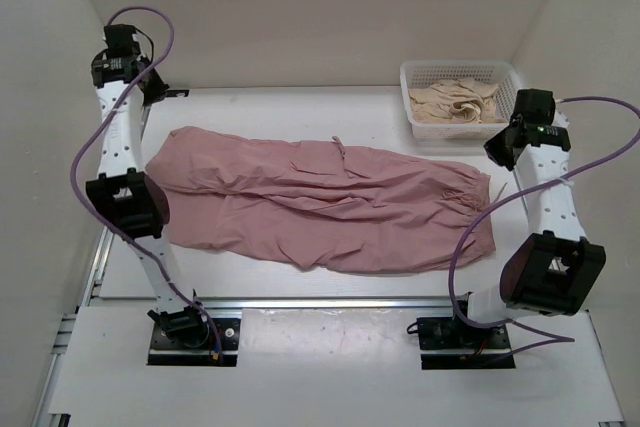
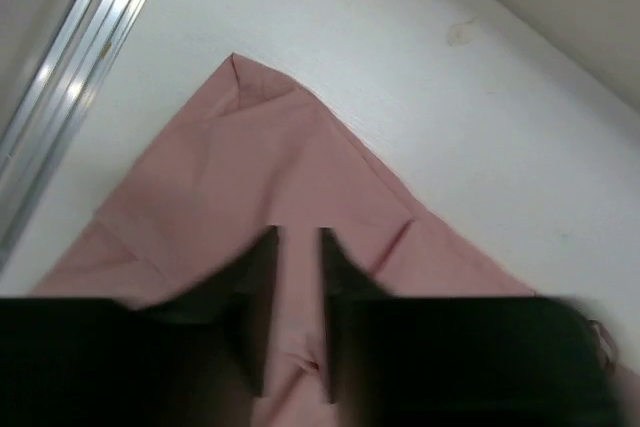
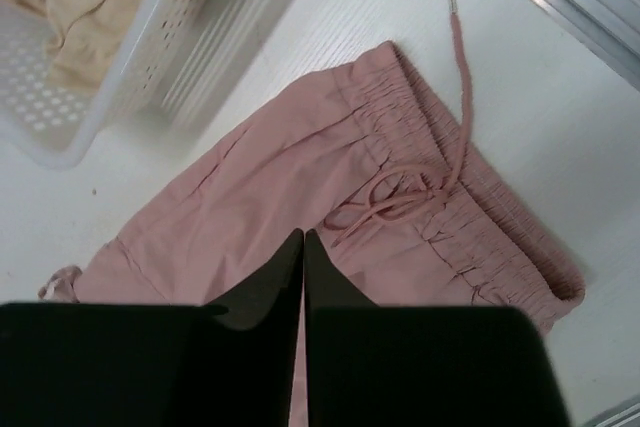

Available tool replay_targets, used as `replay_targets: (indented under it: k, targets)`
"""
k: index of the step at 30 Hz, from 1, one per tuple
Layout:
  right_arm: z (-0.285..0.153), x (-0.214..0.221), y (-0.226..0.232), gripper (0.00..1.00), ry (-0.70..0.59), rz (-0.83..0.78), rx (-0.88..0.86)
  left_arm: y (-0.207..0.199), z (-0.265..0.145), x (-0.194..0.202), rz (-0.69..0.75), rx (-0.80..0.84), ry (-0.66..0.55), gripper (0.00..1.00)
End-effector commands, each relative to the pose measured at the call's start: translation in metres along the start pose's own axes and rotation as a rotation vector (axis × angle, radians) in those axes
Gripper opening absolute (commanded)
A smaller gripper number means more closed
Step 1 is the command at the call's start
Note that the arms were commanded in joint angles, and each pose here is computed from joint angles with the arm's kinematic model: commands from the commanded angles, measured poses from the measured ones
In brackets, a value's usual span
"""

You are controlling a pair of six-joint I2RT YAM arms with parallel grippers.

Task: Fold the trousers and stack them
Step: Flatten the trousers out

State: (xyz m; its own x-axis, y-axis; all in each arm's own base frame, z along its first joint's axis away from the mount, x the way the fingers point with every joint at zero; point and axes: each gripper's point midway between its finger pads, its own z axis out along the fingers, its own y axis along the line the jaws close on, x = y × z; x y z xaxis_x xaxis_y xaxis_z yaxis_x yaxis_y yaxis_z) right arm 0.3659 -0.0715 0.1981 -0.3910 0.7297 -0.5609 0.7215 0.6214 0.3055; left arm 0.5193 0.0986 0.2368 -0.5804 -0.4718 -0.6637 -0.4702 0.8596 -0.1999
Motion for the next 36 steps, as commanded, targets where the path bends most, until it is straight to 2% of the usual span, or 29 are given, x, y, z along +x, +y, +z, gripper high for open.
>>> replay_targets:
  k: [1,5,6,7,8,9,10,11,12,13,14,16,17,18,19,22,24,26,27,29,30,31,32,33,34,36]
  targets:
    - [-0.003,0.027,0.008,0.01,0.085,-0.13,-0.087,0.007,-0.021,0.017,0.053,-0.013,0.03,0.11]
    - [-0.003,0.065,-0.001,0.0,0.216,-0.17,-0.128,0.023,-0.019,0.065,0.049,-0.066,0.14,0.1]
    - [-0.004,0.073,-0.005,0.02,0.237,-0.171,-0.132,0.026,-0.021,0.072,0.041,-0.07,0.147,0.12]
    - [-0.009,0.078,-0.007,0.04,0.243,-0.17,-0.144,0.041,-0.015,0.097,0.009,-0.097,0.204,0.17]
    - [-0.01,0.086,-0.01,0.07,0.265,-0.178,-0.157,0.044,-0.023,0.095,-0.015,-0.081,0.179,0.25]
    - [-0.008,0.098,-0.02,0.17,0.29,-0.179,-0.138,0.048,-0.023,0.103,-0.026,-0.071,0.193,0.38]
    - [-0.012,0.102,-0.023,0.2,0.295,-0.178,-0.148,0.054,-0.019,0.123,-0.044,-0.07,0.241,0.72]
    - [-0.012,0.107,-0.027,0.25,0.301,-0.179,-0.143,0.057,-0.017,0.131,-0.043,-0.078,0.261,0.87]
    - [-0.013,0.112,-0.029,0.29,0.314,-0.178,-0.15,0.059,-0.015,0.138,-0.043,-0.084,0.279,0.96]
    - [-0.016,0.12,-0.033,0.33,0.332,-0.185,-0.161,0.057,-0.013,0.142,-0.045,-0.07,0.287,0.99]
    - [-0.016,0.122,-0.035,0.34,0.333,-0.185,-0.16,0.059,-0.008,0.154,-0.046,-0.072,0.324,0.97]
    - [-0.021,0.123,-0.034,0.35,0.327,-0.184,-0.177,0.055,0.009,0.167,-0.053,-0.042,0.37,0.86]
    - [-0.02,0.126,-0.037,0.35,0.335,-0.184,-0.17,0.051,0.013,0.167,-0.058,-0.022,0.384,0.77]
    - [-0.022,0.126,-0.035,0.35,0.334,-0.183,-0.184,0.052,0.023,0.173,-0.058,-0.031,0.407,0.59]
    - [-0.023,0.127,-0.037,0.35,0.341,-0.192,-0.18,0.055,0.027,0.168,-0.069,-0.058,0.393,0.54]
    - [-0.025,0.121,-0.032,0.35,0.324,-0.201,-0.194,0.051,0.027,0.142,-0.079,-0.091,0.313,0.53]
    - [-0.027,0.118,-0.03,0.35,0.315,-0.201,-0.2,0.043,0.025,0.112,-0.081,-0.072,0.242,0.57]
    - [-0.027,0.118,-0.03,0.35,0.315,-0.201,-0.2,0.037,0.034,0.098,-0.081,-0.063,0.219,0.63]
    - [-0.025,0.119,-0.03,0.35,0.324,-0.201,-0.194,0.031,0.033,0.075,-0.082,-0.053,0.17,0.63]
    - [-0.022,0.121,-0.031,0.35,0.334,-0.201,-0.187,0.025,0.057,0.08,-0.083,-0.064,0.214,0.63]
    - [-0.02,0.12,-0.03,0.35,0.339,-0.202,-0.183,0.007,0.056,0.058,-0.086,-0.024,0.165,0.63]
    - [-0.02,0.12,-0.03,0.35,0.339,-0.202,-0.183,0.008,0.079,0.066,-0.094,-0.04,0.2,0.63]
    - [-0.017,0.122,-0.031,0.35,0.349,-0.211,-0.176,0.001,0.085,0.069,-0.082,-0.038,0.215,0.64]
    - [-0.014,0.12,-0.031,0.35,0.349,-0.212,-0.165,-0.018,0.084,0.049,-0.086,0.008,0.165,0.65]
    - [-0.014,0.12,-0.031,0.35,0.349,-0.212,-0.165,-0.017,0.108,0.058,-0.097,-0.003,0.188,0.67]
    - [-0.009,0.121,-0.03,0.35,0.362,-0.212,-0.155,-0.032,0.116,0.047,-0.107,0.039,0.159,0.7]
